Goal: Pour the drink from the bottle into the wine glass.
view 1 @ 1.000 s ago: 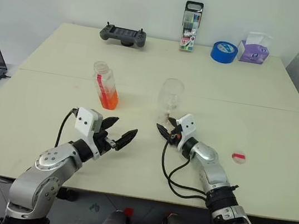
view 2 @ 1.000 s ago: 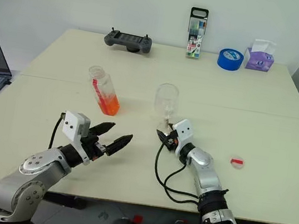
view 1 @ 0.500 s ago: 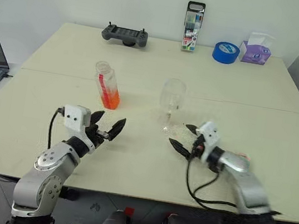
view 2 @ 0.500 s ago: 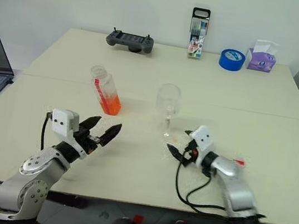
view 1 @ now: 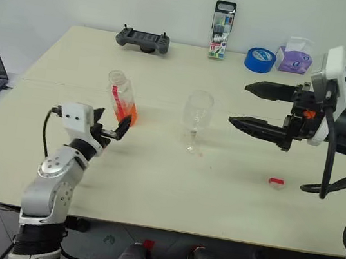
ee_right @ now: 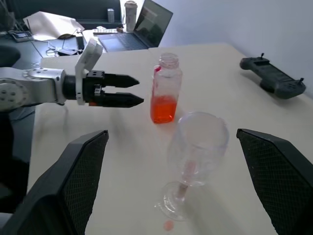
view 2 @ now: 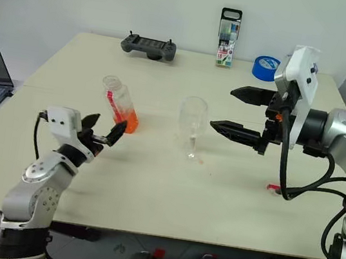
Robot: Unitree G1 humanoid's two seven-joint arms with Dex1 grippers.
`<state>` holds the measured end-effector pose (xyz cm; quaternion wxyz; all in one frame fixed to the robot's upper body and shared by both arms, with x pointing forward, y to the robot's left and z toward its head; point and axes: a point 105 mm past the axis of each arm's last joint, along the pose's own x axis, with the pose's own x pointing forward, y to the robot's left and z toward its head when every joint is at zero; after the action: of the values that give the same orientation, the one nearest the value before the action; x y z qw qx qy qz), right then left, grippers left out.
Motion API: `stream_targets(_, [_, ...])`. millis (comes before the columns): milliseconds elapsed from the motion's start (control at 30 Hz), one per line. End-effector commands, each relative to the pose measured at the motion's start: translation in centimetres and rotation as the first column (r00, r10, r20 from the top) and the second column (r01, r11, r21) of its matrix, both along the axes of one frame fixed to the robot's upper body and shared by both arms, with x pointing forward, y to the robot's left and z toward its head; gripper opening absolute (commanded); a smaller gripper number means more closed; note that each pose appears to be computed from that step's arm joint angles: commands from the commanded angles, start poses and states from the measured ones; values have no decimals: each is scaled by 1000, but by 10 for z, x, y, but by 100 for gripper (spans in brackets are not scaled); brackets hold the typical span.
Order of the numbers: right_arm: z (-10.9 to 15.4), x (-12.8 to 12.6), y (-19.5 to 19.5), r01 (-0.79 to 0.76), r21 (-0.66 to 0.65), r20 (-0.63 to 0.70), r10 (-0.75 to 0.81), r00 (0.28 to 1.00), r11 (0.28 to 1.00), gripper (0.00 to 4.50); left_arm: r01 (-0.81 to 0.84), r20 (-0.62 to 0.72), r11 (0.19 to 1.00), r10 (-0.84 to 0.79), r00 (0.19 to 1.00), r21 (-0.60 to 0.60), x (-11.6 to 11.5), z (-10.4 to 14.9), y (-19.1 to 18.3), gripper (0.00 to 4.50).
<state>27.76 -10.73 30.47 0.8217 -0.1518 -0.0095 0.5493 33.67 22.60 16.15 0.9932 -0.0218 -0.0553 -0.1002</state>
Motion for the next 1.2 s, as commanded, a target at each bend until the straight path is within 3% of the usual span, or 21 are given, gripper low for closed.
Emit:
stream_targets(33, [20, -3, 5, -32, 12, 64, 31, 997, 999, 447, -28, 88, 1000, 27, 996, 12, 3, 25, 12, 450])
stream_targets(467, [33, -13, 22, -105, 4, 116, 104, 988, 994, 447, 52, 108, 997, -58, 992, 62, 44, 25, -10, 450])
stream_targets(833, [29, -19, 24, -99, 11, 103, 98, 990, 995, 447, -39, 115, 997, 30, 993, 72, 76, 27, -8, 450])
stream_targets(1133, [25, -22, 29, -91, -3, 105, 91, 990, 996, 447, -31, 167, 998, 20, 986, 62, 82, 36, -17, 450])
stream_targets(1200, [23, -22, 29, -92, -4, 100, 92, 991, 996, 450, -35, 171, 998, 24, 985, 58, 81, 37, -15, 387])
